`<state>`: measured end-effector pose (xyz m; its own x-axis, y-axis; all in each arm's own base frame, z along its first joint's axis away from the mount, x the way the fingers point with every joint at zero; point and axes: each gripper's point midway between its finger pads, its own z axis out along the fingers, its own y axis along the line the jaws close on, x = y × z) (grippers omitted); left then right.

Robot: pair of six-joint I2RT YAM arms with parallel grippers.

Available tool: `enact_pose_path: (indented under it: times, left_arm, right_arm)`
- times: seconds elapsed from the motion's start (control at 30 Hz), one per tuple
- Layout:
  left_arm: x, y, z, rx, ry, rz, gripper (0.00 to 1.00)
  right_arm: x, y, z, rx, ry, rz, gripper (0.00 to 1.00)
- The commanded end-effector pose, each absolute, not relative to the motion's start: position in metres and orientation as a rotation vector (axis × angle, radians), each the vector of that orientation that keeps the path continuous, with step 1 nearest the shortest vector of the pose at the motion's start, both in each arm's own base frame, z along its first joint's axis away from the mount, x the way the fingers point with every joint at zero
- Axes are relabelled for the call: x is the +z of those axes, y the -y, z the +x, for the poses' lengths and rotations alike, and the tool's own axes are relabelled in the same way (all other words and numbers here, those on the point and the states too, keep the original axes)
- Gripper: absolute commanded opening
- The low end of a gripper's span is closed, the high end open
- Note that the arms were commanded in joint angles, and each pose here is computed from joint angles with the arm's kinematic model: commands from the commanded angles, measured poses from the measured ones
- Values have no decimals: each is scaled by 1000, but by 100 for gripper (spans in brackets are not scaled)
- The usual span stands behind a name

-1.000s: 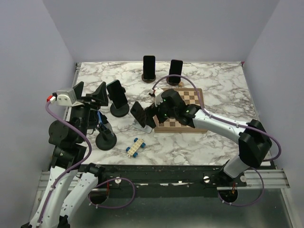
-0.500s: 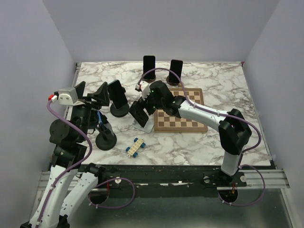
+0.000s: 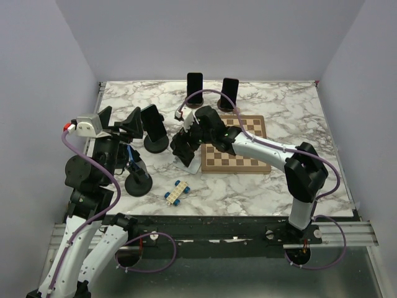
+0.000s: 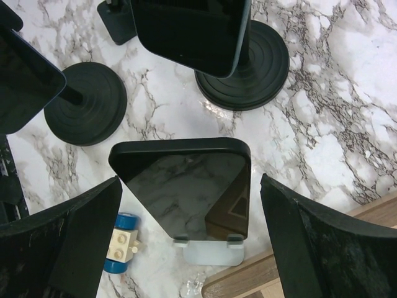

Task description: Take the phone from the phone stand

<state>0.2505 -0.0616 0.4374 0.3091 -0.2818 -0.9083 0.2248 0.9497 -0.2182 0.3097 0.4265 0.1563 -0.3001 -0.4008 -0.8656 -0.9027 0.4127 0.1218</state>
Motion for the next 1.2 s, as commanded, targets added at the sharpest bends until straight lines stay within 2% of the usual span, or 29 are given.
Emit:
enact_pose_path:
  times: [0.0,0.13,0.33,0.73,1.03,1.17]
  left_arm:
    - [433,67,253,-347,-1221,-36,99]
    - [432,67,254,-347,-1226,-36,99]
    - [431,68,255,-348,-1229,-34,99]
    - [428,71,258,-360,-1243,-29,99]
    - [426,72,260,-358,-1249,-31,99]
    - [428,72,259,-361,-1244,-30,99]
  right_arm:
    - [153,-437,302,796,-1852,-1120,100]
    - [149,-436,310,699,-1864,-1064,100]
    - [142,-435,313,674,-1886,-1058,90]
    - [136,-435,310,674,-1899,-1100,91]
    - [141,-435,315,661,-1913,-1064,67]
    - [153,-434,314,668,-1902,-1037,60]
